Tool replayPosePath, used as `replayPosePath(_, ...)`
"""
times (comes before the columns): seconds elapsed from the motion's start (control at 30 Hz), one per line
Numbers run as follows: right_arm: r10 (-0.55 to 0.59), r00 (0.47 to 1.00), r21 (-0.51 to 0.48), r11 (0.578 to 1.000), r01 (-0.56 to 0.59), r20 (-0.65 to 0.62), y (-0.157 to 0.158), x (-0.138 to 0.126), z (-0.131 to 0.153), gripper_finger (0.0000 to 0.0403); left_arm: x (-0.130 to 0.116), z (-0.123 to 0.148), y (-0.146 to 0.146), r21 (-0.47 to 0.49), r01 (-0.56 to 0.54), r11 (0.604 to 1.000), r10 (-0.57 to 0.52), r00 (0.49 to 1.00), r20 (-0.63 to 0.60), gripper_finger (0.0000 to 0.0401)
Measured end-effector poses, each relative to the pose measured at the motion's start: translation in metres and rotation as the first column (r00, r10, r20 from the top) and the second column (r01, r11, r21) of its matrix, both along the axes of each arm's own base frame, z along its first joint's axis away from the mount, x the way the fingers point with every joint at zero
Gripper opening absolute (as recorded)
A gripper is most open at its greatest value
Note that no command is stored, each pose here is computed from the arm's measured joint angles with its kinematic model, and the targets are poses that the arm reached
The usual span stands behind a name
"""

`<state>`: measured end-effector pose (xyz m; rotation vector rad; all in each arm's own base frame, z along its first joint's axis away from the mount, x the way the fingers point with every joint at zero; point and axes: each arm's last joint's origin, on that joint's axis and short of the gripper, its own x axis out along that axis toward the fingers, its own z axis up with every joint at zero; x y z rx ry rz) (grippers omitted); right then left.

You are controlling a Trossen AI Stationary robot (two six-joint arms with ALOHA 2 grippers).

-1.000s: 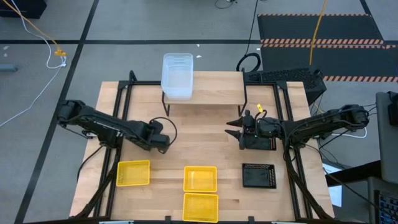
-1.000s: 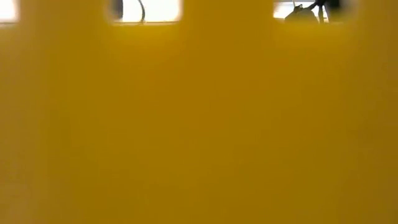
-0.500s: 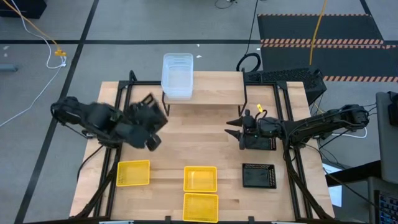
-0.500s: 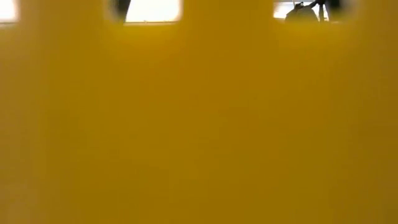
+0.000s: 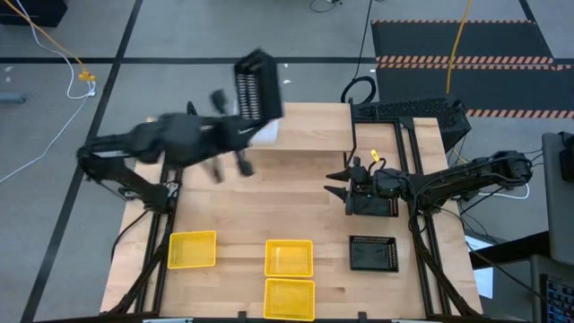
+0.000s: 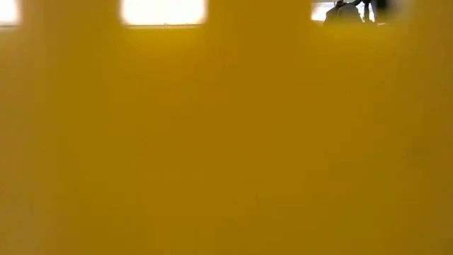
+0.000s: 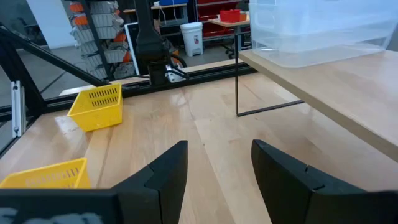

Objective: Stack baskets on shelf by color
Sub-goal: Put the left black bin on the shelf

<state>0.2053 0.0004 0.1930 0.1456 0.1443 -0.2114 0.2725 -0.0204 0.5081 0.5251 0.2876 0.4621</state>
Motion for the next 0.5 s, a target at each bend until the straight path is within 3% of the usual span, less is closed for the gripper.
replayPosePath(0.23,0.000,1.000,-0.002,1.000,0.000,-0.027,0.000,0.000,-0.003,0.0171,0.076,-0.058,0.068,-0.024,0.033,0.999,-0.037,0.978,-0.203,0.0008)
replayPosePath(0.5,0.000,0.999,-0.032,0.999,-0.002,-0.039,0.000,-0.001,-0.003,0.0171,0.125,-0.119,0.124,-0.067,0.051,0.996,-0.071,0.935,-0.349,0.0009)
